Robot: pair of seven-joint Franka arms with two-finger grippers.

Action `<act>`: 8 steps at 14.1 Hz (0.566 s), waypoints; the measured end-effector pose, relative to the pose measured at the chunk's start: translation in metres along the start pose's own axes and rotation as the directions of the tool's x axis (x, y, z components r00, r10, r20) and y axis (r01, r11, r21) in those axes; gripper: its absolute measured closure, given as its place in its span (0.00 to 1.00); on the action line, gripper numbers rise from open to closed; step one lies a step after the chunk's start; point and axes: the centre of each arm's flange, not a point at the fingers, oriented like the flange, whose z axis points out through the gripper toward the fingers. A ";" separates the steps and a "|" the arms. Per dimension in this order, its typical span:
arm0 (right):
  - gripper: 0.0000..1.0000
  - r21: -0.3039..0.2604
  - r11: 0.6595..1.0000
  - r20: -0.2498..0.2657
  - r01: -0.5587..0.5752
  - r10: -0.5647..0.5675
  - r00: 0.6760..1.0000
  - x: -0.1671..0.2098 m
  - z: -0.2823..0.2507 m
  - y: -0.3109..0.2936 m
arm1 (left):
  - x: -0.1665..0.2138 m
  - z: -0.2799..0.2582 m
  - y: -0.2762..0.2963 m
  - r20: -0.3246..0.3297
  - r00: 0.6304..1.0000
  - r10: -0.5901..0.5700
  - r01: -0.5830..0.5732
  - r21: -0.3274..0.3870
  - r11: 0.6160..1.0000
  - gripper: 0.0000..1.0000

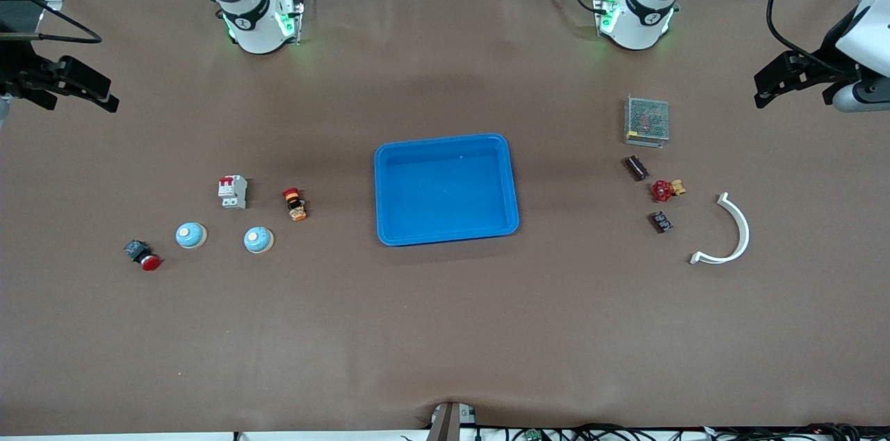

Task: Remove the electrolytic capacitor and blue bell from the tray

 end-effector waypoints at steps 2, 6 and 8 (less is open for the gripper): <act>0.00 0.000 1.000 0.001 0.000 0.000 1.000 0.000 0.000 0.000 | 0.000 -0.004 -0.001 -0.010 1.000 -0.002 0.002 -0.001 1.000 0.00; 0.00 0.000 1.000 0.001 0.000 0.000 1.000 0.000 0.001 0.000 | 0.000 -0.006 -0.001 -0.013 1.000 -0.003 0.003 -0.002 1.000 0.00; 0.00 0.000 1.000 0.001 0.000 0.000 1.000 0.000 0.001 0.000 | 0.000 -0.006 -0.001 -0.009 1.000 -0.003 0.003 -0.001 1.000 0.00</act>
